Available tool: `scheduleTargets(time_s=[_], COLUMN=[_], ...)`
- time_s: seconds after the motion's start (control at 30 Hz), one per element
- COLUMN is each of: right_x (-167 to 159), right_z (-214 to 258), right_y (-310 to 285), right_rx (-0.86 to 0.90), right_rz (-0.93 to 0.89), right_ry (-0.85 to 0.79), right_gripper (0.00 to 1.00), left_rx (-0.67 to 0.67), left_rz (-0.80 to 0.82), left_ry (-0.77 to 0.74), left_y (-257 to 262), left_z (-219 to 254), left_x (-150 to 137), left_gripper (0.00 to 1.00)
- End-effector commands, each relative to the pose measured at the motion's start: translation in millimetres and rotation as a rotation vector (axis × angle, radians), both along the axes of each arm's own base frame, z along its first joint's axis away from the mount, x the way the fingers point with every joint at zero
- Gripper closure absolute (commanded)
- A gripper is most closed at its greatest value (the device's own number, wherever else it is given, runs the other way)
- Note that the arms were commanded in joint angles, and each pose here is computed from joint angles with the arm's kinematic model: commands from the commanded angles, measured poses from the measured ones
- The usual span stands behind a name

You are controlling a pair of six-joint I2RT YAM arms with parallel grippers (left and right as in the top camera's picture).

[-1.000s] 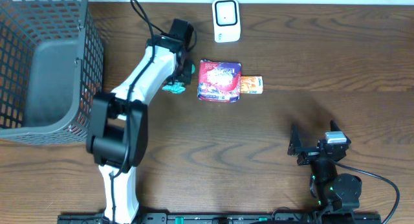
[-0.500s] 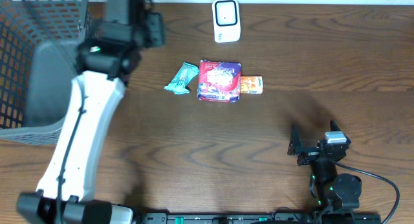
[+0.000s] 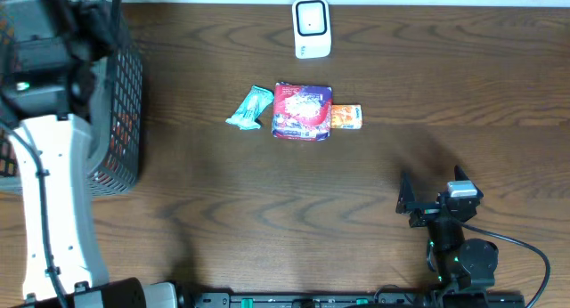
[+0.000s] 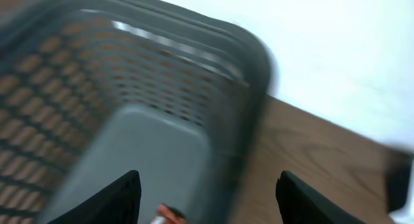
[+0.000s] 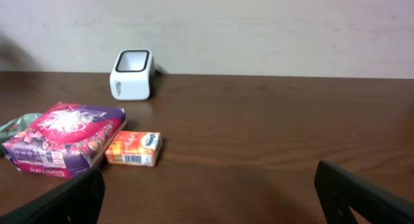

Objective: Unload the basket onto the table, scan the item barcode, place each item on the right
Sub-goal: 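Move the left gripper back into the grey basket toward the red bar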

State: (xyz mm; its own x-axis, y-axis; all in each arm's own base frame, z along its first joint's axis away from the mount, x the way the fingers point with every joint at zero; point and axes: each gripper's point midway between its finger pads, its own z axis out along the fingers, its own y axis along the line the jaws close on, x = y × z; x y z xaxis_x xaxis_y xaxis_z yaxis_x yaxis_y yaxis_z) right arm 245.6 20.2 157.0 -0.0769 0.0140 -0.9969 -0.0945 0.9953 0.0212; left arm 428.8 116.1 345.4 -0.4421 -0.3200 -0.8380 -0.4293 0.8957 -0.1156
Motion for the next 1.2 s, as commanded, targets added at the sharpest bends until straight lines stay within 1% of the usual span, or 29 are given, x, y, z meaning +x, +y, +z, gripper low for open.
scheduleTargets(time_s=[0.0, 0.13, 0.23, 0.4, 0.53, 0.7, 1.03, 1.17], right_x=[0, 0, 0, 0, 0, 0, 0, 0], right_z=[0, 0, 0, 0, 0, 0, 0, 0], right_y=[-4, -4, -4, -4, -4, -4, -4, -4], right_rx=[0.003, 0.003, 0.003, 0.003, 0.003, 0.003, 0.003, 0.003], right_rz=[-0.017, -0.017, -0.017, -0.017, -0.017, -0.017, -0.017, -0.017], right_ry=[0.001, 0.001, 0.001, 0.001, 0.001, 0.001, 0.001, 0.001], right_gripper=[0.01, 0.01, 0.01, 0.01, 0.01, 0.01, 0.01, 0.01], left_rx=[-0.018, -0.027, -0.037, -0.084, -0.118, -0.159, -0.229, -0.297], left_rz=[0.105, 0.201, 0.259, 0.329, 0.35, 0.35, 0.321, 0.255], left_ry=[-0.061, -0.057, -0.021, 0.115, 0.206, 0.322, 0.572, 0.651], left_y=[33, 68, 89, 105, 107, 105, 109, 96], left_z=[18, 16, 8, -22, -47, -83, -164, -190], left_x=[-14, -29, -45, -77, -92, -94, -88, -88], left_gripper=[0.34, 0.34, 0.34, 0.34, 0.34, 0.34, 0.34, 0.34])
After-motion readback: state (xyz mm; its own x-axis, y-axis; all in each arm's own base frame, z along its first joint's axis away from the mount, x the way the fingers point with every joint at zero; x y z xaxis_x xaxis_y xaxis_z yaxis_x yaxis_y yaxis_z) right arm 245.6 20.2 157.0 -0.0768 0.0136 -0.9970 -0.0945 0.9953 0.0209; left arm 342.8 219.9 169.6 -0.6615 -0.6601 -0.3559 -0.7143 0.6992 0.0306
